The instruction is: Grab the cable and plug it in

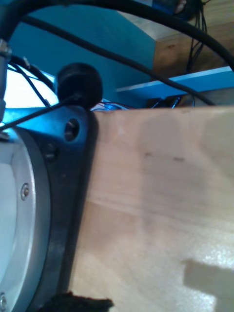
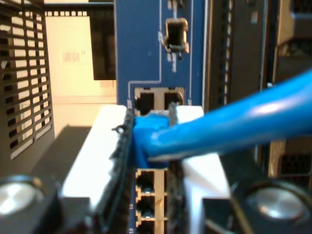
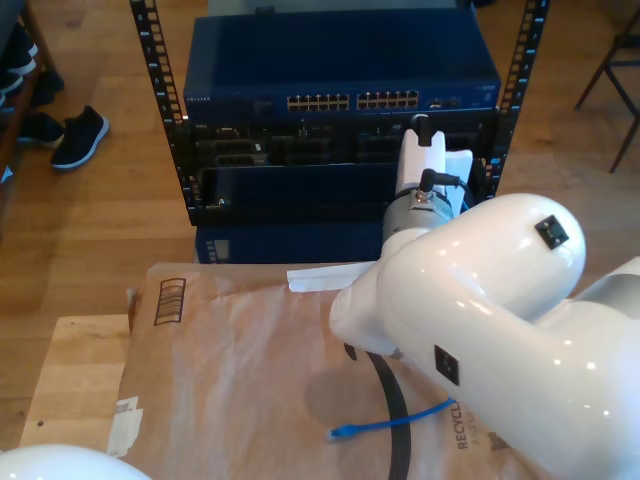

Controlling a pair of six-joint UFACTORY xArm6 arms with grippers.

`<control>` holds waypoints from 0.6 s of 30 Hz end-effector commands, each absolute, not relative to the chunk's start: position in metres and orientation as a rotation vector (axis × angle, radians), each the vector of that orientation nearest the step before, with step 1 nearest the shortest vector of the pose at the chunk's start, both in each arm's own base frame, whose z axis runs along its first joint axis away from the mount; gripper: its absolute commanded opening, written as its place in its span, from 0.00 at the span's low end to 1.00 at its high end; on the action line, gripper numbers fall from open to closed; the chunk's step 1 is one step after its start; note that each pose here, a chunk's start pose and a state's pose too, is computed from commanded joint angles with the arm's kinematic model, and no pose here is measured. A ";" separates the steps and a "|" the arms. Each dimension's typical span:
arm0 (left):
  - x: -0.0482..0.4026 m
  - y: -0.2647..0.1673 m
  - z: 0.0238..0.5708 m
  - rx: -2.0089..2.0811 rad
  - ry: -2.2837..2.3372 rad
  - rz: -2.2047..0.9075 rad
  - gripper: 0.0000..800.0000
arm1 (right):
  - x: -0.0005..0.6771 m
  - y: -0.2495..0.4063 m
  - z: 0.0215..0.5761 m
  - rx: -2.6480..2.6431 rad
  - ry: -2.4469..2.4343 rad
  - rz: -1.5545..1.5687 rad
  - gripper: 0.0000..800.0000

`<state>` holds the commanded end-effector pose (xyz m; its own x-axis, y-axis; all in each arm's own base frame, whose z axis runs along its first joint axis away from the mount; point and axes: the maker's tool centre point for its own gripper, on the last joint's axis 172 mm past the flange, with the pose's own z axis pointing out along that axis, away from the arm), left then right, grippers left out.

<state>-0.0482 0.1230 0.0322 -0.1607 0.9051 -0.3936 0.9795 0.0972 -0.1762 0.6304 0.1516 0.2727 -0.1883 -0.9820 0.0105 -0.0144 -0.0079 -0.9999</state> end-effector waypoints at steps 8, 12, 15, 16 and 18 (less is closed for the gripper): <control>-0.048 0.123 0.032 1.903 2.182 -0.596 1.00 | 0.643 0.148 0.274 -1.074 1.337 -1.389 0.00; -0.048 0.123 0.032 1.903 2.182 -0.596 1.00 | 0.645 0.144 0.272 -1.065 1.342 -1.392 0.00; -0.048 0.123 0.032 1.903 2.182 -0.596 1.00 | 0.647 0.143 0.271 -1.065 1.331 -1.386 0.00; -0.048 0.123 0.032 1.903 2.182 -0.596 1.00 | 0.648 0.142 0.271 -1.068 1.326 -1.389 0.00; -0.048 0.123 0.032 1.903 2.182 -0.596 1.00 | 0.648 0.143 0.270 -1.077 1.317 -1.389 0.00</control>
<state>-0.0482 0.1230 0.0322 -0.1607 0.9051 -0.3936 0.9795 0.0972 -0.1762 0.6483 0.1430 0.2701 -0.2041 -0.9789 0.0058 0.0461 -0.0156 -0.9988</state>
